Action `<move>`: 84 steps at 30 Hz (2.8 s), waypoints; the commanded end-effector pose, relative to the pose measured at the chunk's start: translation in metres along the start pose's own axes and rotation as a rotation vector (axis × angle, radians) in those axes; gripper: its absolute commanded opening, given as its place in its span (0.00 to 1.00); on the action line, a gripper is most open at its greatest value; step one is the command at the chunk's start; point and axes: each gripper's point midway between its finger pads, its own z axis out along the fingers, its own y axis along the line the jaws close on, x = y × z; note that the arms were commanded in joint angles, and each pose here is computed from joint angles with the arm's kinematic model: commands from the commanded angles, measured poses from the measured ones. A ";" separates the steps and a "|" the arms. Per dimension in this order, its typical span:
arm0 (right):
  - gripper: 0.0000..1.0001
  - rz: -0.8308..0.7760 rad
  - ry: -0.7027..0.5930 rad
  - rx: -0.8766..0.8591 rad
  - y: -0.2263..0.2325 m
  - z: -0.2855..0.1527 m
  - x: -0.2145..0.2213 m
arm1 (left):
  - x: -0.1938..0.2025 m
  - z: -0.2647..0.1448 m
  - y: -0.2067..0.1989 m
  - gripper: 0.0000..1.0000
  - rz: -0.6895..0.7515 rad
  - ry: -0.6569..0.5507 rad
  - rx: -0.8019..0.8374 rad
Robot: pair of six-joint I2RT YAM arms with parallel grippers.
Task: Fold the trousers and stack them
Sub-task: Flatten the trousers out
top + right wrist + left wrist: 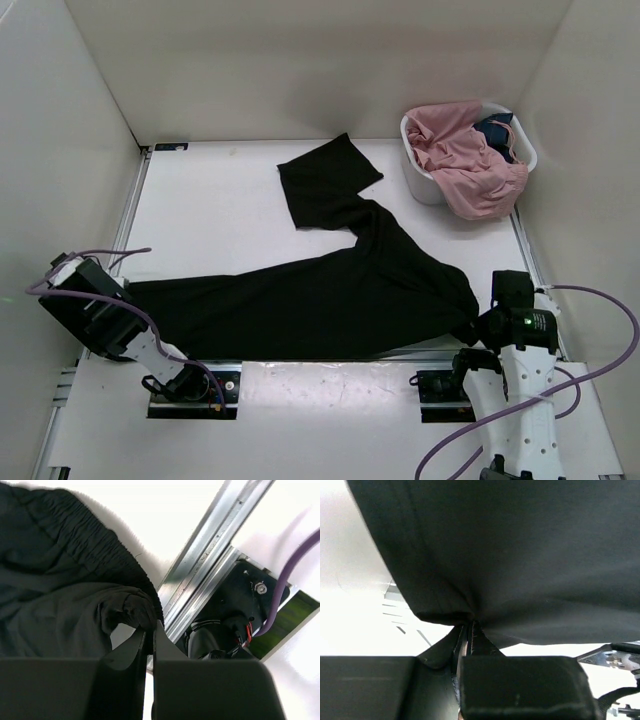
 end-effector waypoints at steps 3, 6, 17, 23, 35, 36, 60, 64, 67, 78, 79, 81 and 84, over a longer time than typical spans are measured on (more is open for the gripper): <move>0.05 0.132 -0.073 0.083 -0.012 -0.007 -0.014 | 0.001 -0.007 0.014 0.24 -0.036 -0.054 -0.051; 0.55 0.163 -0.118 0.148 -0.025 -0.014 -0.022 | 0.000 -0.011 0.018 0.48 -0.051 -0.072 -0.059; 0.81 0.051 -0.290 -0.026 0.021 -0.062 -0.090 | -0.044 -0.116 0.027 0.64 0.074 -0.431 -0.101; 0.81 -0.188 -0.123 -0.130 0.095 -0.024 -0.098 | -0.146 -0.182 -0.055 0.70 0.253 -0.651 0.055; 0.85 -0.285 0.152 -0.268 0.148 0.059 -0.048 | -0.343 -0.244 -0.354 0.77 0.740 -0.771 0.126; 0.84 -0.279 0.161 -0.244 0.141 0.066 -0.042 | -0.347 -0.242 -0.369 0.79 0.777 -0.785 0.114; 0.06 -0.359 0.212 -0.100 0.120 0.107 -0.024 | -0.208 -0.106 -0.398 0.31 1.091 -0.390 0.112; 0.12 -0.447 0.162 -0.129 0.130 0.096 -0.035 | -0.181 -0.152 -0.397 0.66 1.182 -0.441 0.172; 0.15 -0.485 0.144 -0.132 0.131 0.090 -0.042 | -0.225 -0.219 -0.394 0.80 1.079 -0.660 0.200; 0.39 -0.544 0.088 -0.154 0.138 0.068 -0.063 | -0.421 -0.274 -0.360 0.88 0.612 -0.976 0.227; 0.40 -0.546 0.095 -0.149 0.136 0.068 -0.061 | -0.427 -0.268 -0.365 0.89 0.618 -0.978 0.240; 0.40 -0.568 0.094 -0.150 0.137 0.067 -0.064 | -0.437 -0.253 -0.385 0.89 0.639 -0.999 0.292; 0.41 -0.568 0.085 -0.141 0.137 0.065 -0.068 | -0.444 -0.242 -0.412 0.91 0.683 -1.028 0.348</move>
